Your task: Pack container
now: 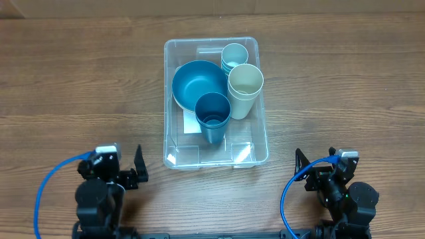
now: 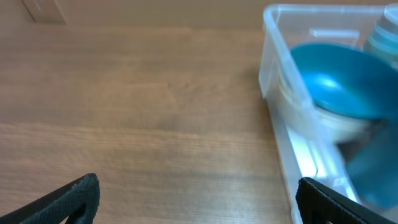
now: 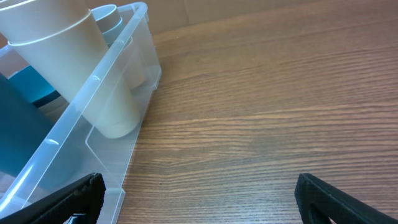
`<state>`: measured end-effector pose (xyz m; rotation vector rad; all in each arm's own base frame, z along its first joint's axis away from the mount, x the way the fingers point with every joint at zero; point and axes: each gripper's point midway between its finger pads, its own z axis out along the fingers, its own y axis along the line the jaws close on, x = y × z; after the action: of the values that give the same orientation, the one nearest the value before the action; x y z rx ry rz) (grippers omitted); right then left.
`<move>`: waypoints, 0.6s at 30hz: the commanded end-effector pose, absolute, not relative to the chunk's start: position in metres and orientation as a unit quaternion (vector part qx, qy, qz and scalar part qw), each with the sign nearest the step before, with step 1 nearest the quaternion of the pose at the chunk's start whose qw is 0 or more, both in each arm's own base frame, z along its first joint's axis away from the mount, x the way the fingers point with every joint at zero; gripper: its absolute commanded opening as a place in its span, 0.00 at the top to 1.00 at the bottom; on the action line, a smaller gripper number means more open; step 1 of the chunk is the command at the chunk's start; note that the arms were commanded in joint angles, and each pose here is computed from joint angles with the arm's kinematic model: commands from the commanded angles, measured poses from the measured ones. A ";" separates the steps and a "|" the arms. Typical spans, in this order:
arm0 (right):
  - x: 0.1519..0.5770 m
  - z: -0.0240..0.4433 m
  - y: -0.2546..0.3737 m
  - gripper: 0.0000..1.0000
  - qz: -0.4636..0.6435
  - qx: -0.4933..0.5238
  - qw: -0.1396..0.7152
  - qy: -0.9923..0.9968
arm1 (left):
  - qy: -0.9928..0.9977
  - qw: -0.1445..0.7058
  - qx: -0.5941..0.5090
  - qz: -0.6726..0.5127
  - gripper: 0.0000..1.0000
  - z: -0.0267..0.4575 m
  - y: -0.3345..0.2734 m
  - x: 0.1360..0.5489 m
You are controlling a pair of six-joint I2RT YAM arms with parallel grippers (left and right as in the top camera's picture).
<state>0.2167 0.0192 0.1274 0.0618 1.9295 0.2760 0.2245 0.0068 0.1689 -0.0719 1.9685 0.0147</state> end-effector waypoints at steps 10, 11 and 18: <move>0.217 0.125 0.019 0.00 0.118 0.029 0.562 0.819 | 0.828 0.561 -0.015 -0.003 0.00 0.116 0.002 0.219; 0.217 0.125 0.019 0.00 0.118 0.029 0.562 0.819 | 0.828 0.561 -0.015 -0.003 0.00 0.116 0.002 0.219; 0.217 0.125 0.019 0.00 0.118 0.029 0.562 0.819 | 0.828 0.561 -0.014 -0.003 0.00 0.116 0.002 0.219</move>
<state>0.2167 0.0193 0.1274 0.0608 1.9295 0.2758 0.2182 0.0037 0.1154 -0.0600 1.9627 -0.0036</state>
